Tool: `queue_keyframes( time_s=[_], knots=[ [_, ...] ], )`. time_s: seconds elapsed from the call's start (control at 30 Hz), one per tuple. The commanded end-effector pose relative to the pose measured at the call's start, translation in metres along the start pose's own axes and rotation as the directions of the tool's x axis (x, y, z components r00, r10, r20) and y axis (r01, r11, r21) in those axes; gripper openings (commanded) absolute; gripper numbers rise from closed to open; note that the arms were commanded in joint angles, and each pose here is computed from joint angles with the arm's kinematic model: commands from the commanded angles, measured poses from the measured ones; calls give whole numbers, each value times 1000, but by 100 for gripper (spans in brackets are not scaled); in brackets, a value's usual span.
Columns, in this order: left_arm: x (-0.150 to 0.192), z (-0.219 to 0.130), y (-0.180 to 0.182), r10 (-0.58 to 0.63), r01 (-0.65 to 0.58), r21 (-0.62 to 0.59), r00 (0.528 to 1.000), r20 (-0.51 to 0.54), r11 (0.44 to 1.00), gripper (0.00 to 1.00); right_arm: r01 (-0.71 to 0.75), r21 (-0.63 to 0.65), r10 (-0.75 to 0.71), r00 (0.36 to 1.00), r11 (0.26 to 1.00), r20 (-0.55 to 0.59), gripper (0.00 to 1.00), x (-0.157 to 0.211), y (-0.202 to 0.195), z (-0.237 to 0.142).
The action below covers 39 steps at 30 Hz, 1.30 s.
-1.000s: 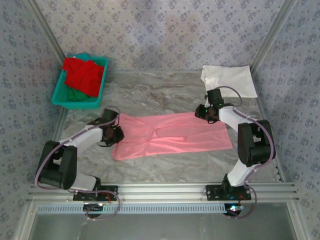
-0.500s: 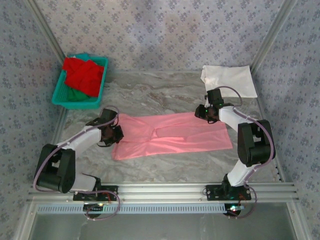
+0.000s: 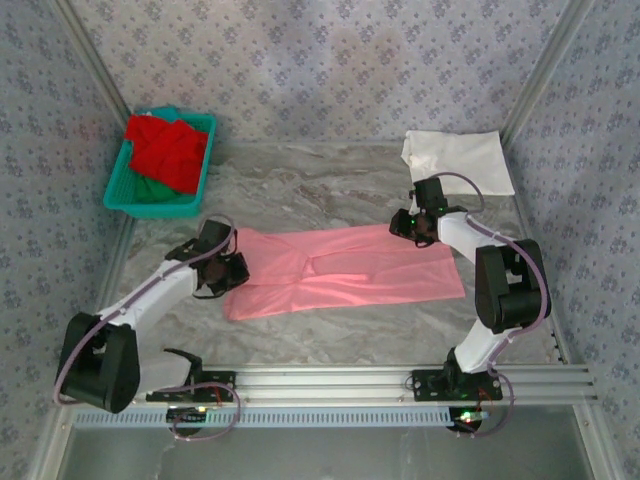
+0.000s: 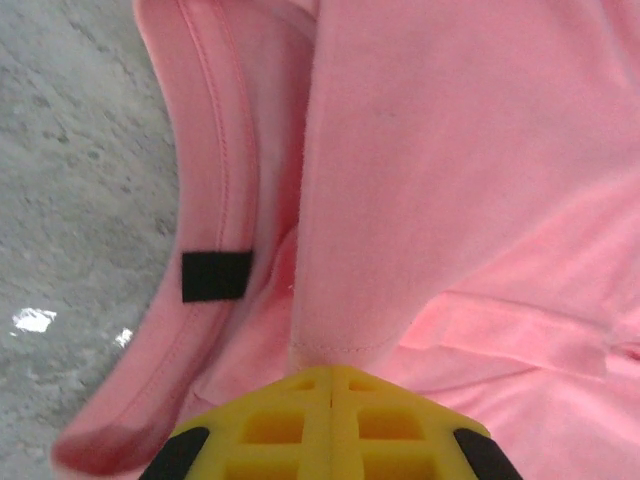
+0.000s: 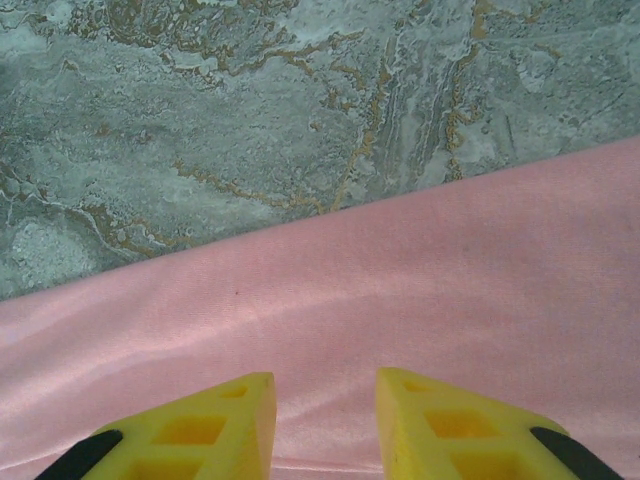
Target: Fold and stack the t-shirts
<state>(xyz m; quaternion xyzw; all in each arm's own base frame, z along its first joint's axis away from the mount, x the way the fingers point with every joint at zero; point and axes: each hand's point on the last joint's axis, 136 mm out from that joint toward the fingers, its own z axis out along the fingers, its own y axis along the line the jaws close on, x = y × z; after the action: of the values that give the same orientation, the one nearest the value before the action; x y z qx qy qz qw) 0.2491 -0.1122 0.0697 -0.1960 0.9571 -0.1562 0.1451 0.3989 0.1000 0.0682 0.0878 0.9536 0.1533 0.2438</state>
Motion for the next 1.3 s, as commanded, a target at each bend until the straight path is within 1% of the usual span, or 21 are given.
queue_keyframes(
  time_s=[0.0, 0.1, 0.23, 0.37, 0.5, 0.57, 0.7, 0.77, 0.9, 1.07, 1.1, 1.13, 1.17, 1.23, 1.27],
  knots=[
    [14, -7, 1, -32, 32, 3, 999, -35, 999, 0, 12, -8, -13, 1000, 1000, -20, 34, 5, 3, 2],
    [18, -9, 0, -43, 44, 14, 998, -39, 999, 0, 12, -12, -12, 1000, 1000, -20, 34, 4, 5, 1],
    [28, -4, 10, -49, 48, -12, 997, -63, 999, 0, 18, -23, -18, 1000, 1000, -21, 34, 5, 9, -3],
    [36, 12, 17, -50, 49, -6, 996, -79, 999, 0, 35, -103, -41, 998, 994, -56, 34, 12, 37, -14],
    [40, 24, 29, -43, 40, -40, 996, -80, 998, 0, 92, -203, -117, 986, 975, -115, 35, 42, 87, -26],
    [41, 27, 30, -40, 36, -44, 996, -81, 998, 0, 124, -255, -166, 975, 959, -151, 35, 64, 115, -29],
    [37, 27, 30, -33, 30, -43, 997, -63, 999, 0, 103, -370, -204, 948, 923, -244, 36, 110, 165, -30],
    [34, 25, 29, -27, 25, -39, 998, -49, 999, 0, 116, -390, -236, 932, 913, -276, 36, 131, 183, -26],
    [28, 16, 24, -7, 6, -33, 1000, -28, 999, 0, 133, -408, -273, 911, 903, -309, 37, 151, 203, -18],
    [14, -1, 22, -26, 26, 4, 999, 39, 1000, 0, 121, -409, -272, 902, 905, -336, 38, 159, 216, -4],
    [12, -4, 22, -32, 31, 14, 998, 52, 999, 2, 118, -411, -274, 897, 904, -346, 39, 162, 218, -1],
    [9, -7, 23, -36, 35, 21, 997, 65, 999, 9, 117, -413, -276, 895, 903, -350, 39, 163, 220, 1],
    [5, -9, 23, -41, 39, 28, 996, 78, 999, 11, 116, -409, -277, 891, 905, -360, 39, 167, 221, 4],
    [0, -12, 24, -46, 43, 41, 995, 91, 998, 11, 121, -433, -286, 897, 893, -338, 39, 160, 235, 3],
    [-1, -13, 24, -49, 45, 48, 995, 92, 998, 14, 122, -433, -286, 897, 893, -337, 39, 161, 238, 4]
  ],
)
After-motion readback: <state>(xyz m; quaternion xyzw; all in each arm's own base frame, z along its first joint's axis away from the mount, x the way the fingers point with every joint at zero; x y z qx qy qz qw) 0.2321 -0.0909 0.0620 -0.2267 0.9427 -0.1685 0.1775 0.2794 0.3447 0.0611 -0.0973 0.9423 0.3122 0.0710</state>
